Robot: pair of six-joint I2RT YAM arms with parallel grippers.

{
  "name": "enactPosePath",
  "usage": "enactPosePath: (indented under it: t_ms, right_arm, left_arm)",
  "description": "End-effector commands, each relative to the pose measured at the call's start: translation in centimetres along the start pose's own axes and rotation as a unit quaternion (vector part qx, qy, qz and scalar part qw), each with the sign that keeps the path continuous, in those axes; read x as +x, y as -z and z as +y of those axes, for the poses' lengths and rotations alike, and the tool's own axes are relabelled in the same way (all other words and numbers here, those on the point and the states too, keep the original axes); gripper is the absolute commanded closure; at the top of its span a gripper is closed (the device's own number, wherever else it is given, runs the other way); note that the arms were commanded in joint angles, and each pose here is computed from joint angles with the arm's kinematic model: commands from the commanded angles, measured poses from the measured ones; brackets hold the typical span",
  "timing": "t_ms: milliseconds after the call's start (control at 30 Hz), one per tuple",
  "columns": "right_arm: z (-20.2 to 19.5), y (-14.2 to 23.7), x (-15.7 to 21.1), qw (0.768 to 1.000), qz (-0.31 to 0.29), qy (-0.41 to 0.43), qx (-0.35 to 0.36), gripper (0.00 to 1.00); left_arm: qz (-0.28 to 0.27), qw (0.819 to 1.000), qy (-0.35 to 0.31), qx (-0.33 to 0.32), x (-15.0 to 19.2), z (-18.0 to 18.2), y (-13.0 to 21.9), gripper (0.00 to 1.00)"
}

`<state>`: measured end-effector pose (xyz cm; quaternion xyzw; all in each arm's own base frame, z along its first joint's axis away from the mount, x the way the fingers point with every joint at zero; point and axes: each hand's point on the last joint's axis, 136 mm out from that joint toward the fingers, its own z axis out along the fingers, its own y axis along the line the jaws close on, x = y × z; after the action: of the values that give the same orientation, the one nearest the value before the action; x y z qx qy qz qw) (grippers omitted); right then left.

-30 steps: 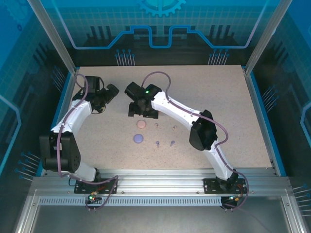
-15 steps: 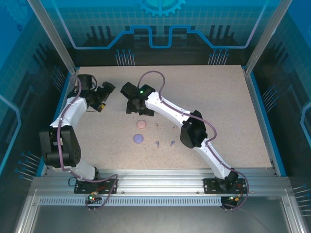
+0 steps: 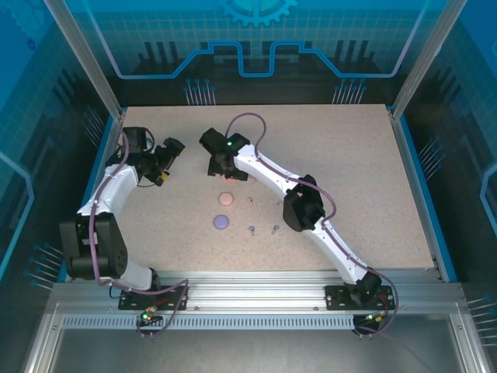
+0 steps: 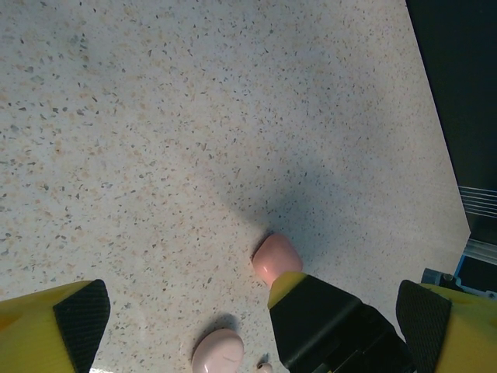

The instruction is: Insert wireless bluetooth earbuds into charging case

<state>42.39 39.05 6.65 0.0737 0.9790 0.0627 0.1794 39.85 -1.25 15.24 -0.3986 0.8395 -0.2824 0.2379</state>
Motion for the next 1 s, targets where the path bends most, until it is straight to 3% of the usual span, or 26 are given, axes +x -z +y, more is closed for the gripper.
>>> enactPosePath:
  t_ms: [0, 967]
  right_arm:
    - [0.3, -0.5, -1.2, 1.000, -0.020, -0.002, -0.004, 0.16]
    - [-0.5, -5.1, -1.5, 1.000, -0.006, -0.025, 0.000, 0.22]
  left_arm:
    - [-0.009, 1.000, -0.015, 0.012, 0.1, -0.4, 0.6, 0.01]
    - [-0.010, 1.000, -0.003, 0.022, 0.6, 0.2, 0.0, 0.01]
